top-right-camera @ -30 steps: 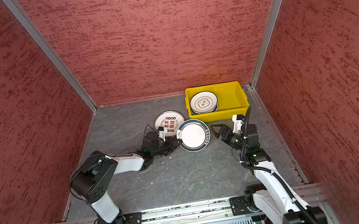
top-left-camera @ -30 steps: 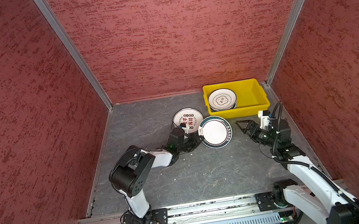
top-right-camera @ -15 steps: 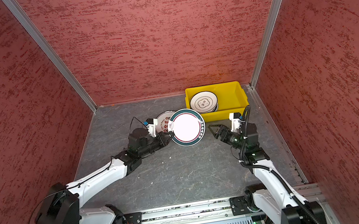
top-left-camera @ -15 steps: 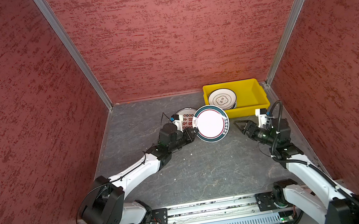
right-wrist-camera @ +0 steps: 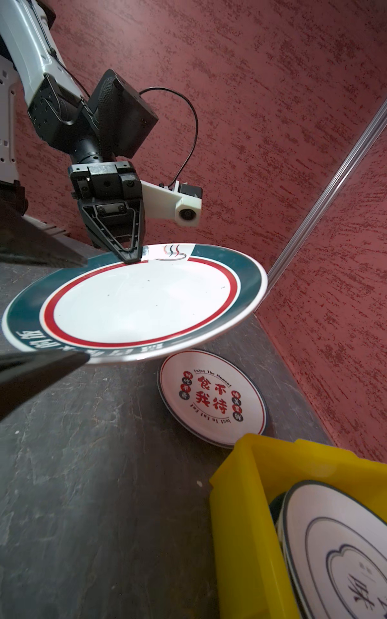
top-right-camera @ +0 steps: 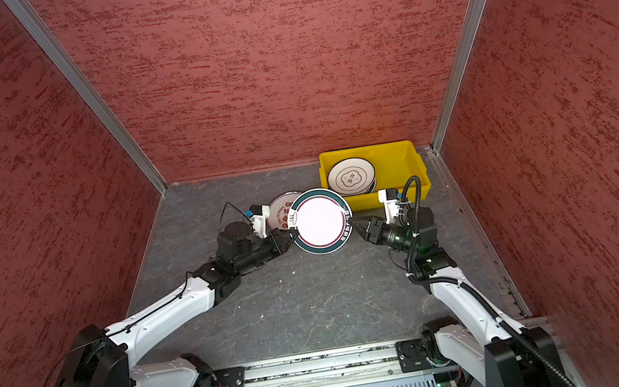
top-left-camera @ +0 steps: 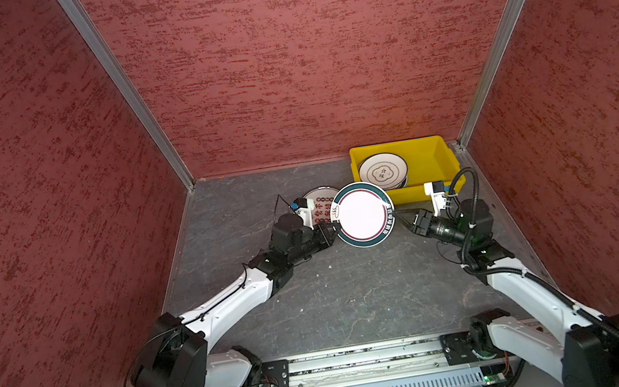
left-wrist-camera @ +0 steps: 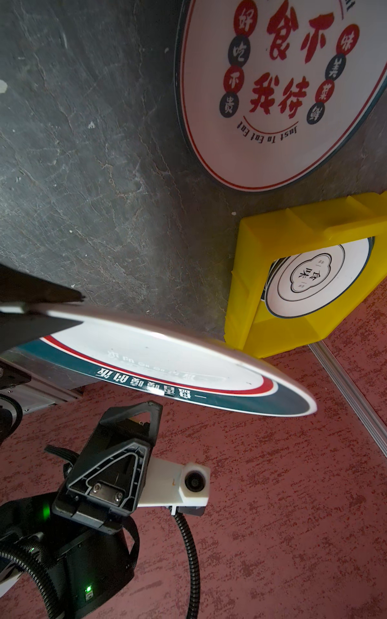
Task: Place the plates into the plastic bin on the countertop
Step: 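Raise the rimmed plate upright with left gripper while right gripper approaches it, then grasp the upright plate's rim with the right gripper beside the left gripper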
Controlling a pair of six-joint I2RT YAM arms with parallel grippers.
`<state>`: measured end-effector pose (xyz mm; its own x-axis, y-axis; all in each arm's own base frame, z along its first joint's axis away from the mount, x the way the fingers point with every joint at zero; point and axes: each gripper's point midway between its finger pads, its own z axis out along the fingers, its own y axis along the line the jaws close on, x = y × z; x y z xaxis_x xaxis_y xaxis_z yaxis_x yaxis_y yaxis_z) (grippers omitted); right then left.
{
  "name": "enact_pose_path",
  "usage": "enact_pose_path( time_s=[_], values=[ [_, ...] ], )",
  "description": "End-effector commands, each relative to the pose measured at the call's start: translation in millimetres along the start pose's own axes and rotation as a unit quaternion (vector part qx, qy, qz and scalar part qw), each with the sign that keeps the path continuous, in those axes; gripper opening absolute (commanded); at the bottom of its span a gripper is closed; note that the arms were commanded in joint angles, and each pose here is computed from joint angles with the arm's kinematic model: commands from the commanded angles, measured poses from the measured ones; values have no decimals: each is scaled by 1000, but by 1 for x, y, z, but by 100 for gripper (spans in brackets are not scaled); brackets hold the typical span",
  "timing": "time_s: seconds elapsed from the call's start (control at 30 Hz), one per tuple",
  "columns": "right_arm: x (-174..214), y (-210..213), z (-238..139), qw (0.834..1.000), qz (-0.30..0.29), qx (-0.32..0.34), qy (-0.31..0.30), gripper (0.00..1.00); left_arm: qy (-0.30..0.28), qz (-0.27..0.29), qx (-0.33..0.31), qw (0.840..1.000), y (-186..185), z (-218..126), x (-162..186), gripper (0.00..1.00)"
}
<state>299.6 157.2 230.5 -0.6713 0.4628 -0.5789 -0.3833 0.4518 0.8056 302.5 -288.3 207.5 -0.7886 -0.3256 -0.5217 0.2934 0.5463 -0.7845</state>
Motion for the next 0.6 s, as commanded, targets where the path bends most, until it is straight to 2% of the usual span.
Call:
enact_pose_path(
  time_s=[0.0,0.17,0.4,0.57],
  values=[
    [-10,10,6,1000,-26,-11,-3,35,-19,15,48,999,-27,-1,-16,0],
    [-9,7,9,1000,-25,-8,3,33,-15,-2,62,998,-25,0,-16,0],
    [-17,-5,3,997,-55,58,-9,35,-28,-10,61,998,-19,-10,-22,0],
    [-15,5,6,999,-49,22,-4,33,-28,-15,69,997,-21,-11,-21,0]
  ],
)
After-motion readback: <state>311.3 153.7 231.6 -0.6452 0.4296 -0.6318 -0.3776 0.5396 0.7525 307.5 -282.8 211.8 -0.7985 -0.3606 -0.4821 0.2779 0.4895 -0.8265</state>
